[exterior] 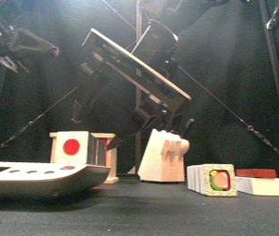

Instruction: Put green sushi roll on stove to cut

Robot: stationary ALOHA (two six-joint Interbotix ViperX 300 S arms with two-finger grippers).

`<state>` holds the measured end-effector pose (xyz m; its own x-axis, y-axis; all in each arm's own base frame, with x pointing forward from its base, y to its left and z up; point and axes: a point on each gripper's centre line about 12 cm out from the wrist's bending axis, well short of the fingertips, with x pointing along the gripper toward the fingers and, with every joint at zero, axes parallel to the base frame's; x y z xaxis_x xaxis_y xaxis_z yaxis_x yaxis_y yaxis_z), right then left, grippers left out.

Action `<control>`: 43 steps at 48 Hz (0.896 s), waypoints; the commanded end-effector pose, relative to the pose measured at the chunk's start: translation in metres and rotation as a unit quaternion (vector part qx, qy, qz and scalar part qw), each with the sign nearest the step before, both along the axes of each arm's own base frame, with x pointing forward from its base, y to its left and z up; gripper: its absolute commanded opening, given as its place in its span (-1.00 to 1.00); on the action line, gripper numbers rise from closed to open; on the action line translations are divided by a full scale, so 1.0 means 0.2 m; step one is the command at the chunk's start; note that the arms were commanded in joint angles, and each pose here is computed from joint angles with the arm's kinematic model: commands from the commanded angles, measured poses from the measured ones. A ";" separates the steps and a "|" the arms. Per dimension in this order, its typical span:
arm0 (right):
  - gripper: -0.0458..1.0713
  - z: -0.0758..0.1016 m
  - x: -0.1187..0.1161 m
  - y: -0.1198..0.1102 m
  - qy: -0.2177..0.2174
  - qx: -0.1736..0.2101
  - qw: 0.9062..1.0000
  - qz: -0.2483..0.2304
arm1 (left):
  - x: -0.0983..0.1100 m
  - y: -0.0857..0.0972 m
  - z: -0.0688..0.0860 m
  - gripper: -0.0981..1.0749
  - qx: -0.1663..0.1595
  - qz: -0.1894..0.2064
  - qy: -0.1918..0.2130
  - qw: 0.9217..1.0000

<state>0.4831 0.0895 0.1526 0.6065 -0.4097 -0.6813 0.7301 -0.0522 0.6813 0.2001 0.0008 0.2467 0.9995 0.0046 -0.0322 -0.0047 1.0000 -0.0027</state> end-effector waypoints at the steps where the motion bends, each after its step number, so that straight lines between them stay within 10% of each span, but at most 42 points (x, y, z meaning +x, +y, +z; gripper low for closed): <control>1: 0.76 0.09 0.02 0.00 -0.023 0.006 1.000 0.003 | 0.01 0.00 0.03 -0.86 0.002 0.001 -0.009 1.000; 43: 0.76 0.18 -0.07 -0.04 -0.028 -0.040 0.998 0.036 | 0.01 0.00 0.03 -0.86 0.001 0.002 -0.010 1.000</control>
